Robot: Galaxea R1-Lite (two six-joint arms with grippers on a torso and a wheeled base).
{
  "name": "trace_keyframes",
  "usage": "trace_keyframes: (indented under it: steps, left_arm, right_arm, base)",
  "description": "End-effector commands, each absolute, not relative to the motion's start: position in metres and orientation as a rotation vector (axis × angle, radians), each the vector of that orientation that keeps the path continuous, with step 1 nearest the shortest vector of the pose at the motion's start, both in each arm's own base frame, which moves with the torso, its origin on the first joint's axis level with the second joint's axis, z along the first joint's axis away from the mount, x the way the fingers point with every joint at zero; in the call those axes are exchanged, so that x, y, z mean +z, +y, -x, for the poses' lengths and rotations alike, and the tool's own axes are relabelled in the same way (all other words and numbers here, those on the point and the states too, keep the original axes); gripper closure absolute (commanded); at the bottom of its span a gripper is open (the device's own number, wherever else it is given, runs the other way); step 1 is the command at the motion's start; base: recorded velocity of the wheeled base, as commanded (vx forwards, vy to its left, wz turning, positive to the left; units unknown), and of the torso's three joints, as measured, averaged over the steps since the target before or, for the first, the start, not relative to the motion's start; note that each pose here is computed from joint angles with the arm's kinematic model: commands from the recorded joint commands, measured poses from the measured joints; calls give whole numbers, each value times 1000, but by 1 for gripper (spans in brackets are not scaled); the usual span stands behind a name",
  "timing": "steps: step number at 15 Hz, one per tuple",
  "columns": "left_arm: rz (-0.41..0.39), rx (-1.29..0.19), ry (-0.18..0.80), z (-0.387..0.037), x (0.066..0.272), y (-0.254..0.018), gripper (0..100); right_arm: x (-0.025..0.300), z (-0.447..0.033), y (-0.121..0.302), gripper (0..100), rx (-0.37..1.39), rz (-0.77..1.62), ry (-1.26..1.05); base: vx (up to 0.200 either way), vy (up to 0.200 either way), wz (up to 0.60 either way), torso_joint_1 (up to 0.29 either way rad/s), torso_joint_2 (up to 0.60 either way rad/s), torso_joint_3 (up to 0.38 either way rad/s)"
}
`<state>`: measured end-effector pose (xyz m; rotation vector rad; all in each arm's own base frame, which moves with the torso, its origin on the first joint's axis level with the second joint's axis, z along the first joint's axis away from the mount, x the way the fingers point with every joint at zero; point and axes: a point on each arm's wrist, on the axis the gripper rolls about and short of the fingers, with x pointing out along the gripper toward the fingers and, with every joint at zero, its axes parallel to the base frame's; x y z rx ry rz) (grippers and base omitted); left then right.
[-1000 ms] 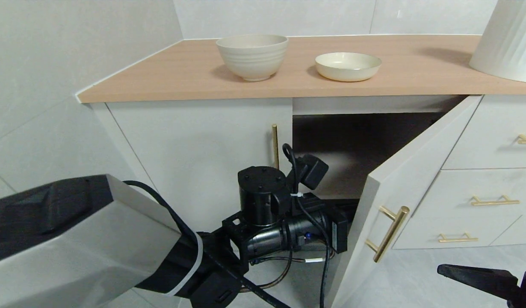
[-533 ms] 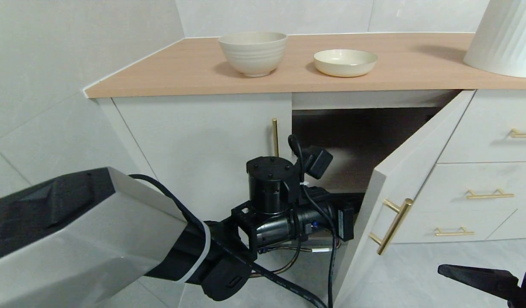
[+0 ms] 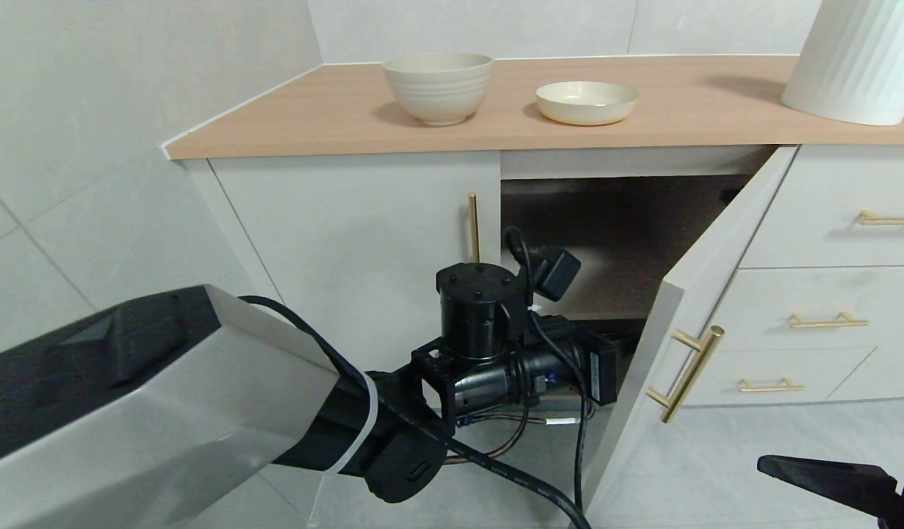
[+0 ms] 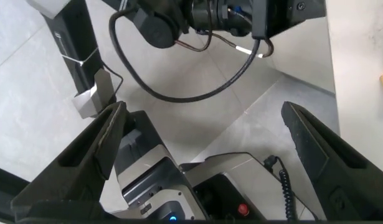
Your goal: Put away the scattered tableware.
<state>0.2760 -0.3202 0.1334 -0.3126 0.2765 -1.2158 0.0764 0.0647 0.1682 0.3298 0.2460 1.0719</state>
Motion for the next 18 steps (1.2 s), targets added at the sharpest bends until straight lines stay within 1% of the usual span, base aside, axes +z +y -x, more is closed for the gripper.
trace_keyframes:
  steps: [1,3,4,5,7,8,10,11,12,14,16,18]
  left_arm:
    - [314,-1216,273,-275,134,-322,100]
    - [313,-1276,263,-255,139,-340,100]
    - [313,-1329,257,-237,144,-354,100]
    - [312,-1364,256,-224,146,-361,100]
    - [316,-1364,247,-217,152,-358,100]
    - [335,-1320,234,-227,156,-346,100]
    - [401,-1264,221,-239,168,-318,100]
    - [428,-1223,216,-246,176,-298,100]
    - [432,-1195,207,-250,180,-287,100]
    - [434,-1086,189,-260,187,-240,100]
    - [426,-977,168,-258,197,-192,100]
    - [396,-860,188,-251,206,-151,100]
  right_arm:
    - [169,-76,64,0,1075,-330,242]
    - [170,-74,63,0,1084,-330,227]
    - [172,-71,62,0,1102,-330,216]
    - [172,-68,61,0,1137,-328,211]
    - [173,-63,59,0,1192,-324,210]
    - [172,-63,59,0,1190,-324,222]
    - [172,-64,60,0,1189,-324,234]
    - [171,-64,60,0,1190,-323,236]
    - [172,-64,60,0,1189,-324,234]
    - [170,-70,63,0,1185,-322,262]
    - [178,-89,76,0,1174,-313,294]
    - [180,-118,95,0,1124,-238,312]
  base:
    - [0,0,0,0,0,0]
    - [0,0,0,0,0,0]
    - [0,0,0,0,0,0]
    - [0,0,0,0,0,0]
    - [0,0,0,0,0,0]
    - [0,0,0,0,0,0]
    - [0,0,0,0,0,0]
    - [0,0,0,0,0,0]
    - [0,0,0,0,0,0]
    - [0,0,0,0,0,0]
    - [0,0,0,0,0,0]
    - [0,0,0,0,0,0]
